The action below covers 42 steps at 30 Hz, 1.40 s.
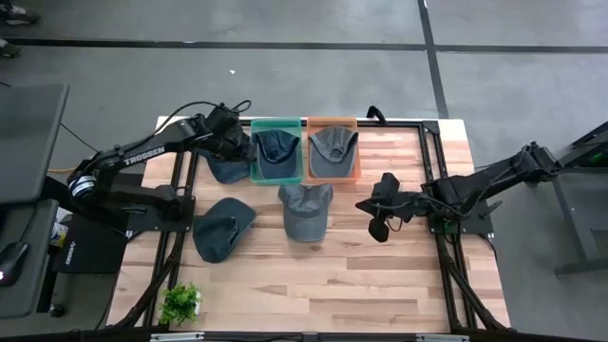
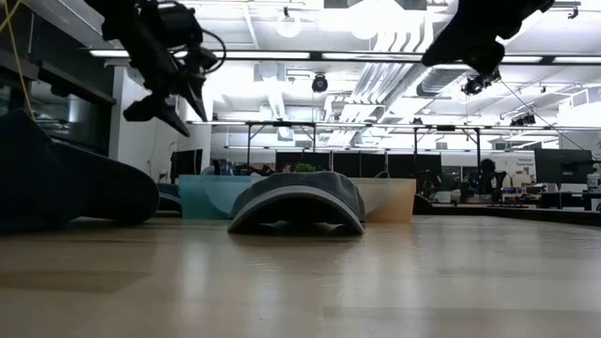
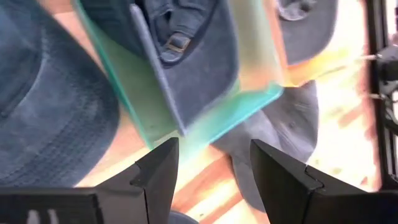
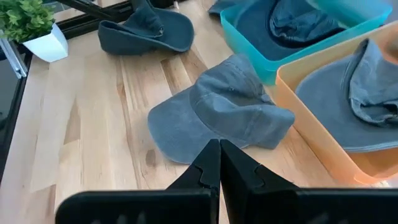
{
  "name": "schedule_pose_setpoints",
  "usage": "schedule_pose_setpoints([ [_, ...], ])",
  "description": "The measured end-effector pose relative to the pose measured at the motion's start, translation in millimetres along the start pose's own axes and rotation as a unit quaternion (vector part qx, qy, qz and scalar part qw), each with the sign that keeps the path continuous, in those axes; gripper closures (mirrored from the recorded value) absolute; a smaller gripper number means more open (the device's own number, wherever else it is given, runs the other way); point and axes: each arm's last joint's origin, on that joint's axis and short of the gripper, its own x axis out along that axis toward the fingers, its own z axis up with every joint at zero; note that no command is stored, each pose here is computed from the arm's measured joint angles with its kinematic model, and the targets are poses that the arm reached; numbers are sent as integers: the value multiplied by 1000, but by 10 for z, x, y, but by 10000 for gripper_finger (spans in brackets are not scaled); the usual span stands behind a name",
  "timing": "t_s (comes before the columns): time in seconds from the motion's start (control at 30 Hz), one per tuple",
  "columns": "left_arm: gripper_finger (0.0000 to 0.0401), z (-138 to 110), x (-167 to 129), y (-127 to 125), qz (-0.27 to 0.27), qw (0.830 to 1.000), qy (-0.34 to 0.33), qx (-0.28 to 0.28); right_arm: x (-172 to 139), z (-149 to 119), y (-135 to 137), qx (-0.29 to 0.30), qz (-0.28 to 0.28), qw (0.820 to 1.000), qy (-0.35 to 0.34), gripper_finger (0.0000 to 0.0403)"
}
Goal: Pick & Place hat
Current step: Put the gray cap into the orange bin
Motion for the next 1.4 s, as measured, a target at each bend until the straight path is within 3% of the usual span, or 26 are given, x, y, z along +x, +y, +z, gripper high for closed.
schedule_pose_setpoints([
  [0.27, 206, -293, -1, -284, -26, 996, 22, 78, -50, -97, 249, -24, -4, 999, -38, 403],
  [0.53, 206, -658, 44, -542, -18, 990, 29, 134, 346, -285, 626, -104, -8, 994, 32, 403],
  [0.7, 206, -868, 40, -646, -13, 991, 32, 132, 627, -369, 804, -150, -15, 986, 70, 403],
  [0.97, 206, -1260, -12, -799, -16, 994, 24, 106, 914, -516, 959, -206, 19, 969, 132, 397],
  [1.13, 206, -1489, -67, -857, -22, 996, 19, 89, 1002, -600, 970, -222, 17, 964, 147, 353],
  [1.4, 206, -1806, -169, -904, -39, 996, -1, 74, 1163, -654, 1052, -276, 32, 954, 110, 233],
])
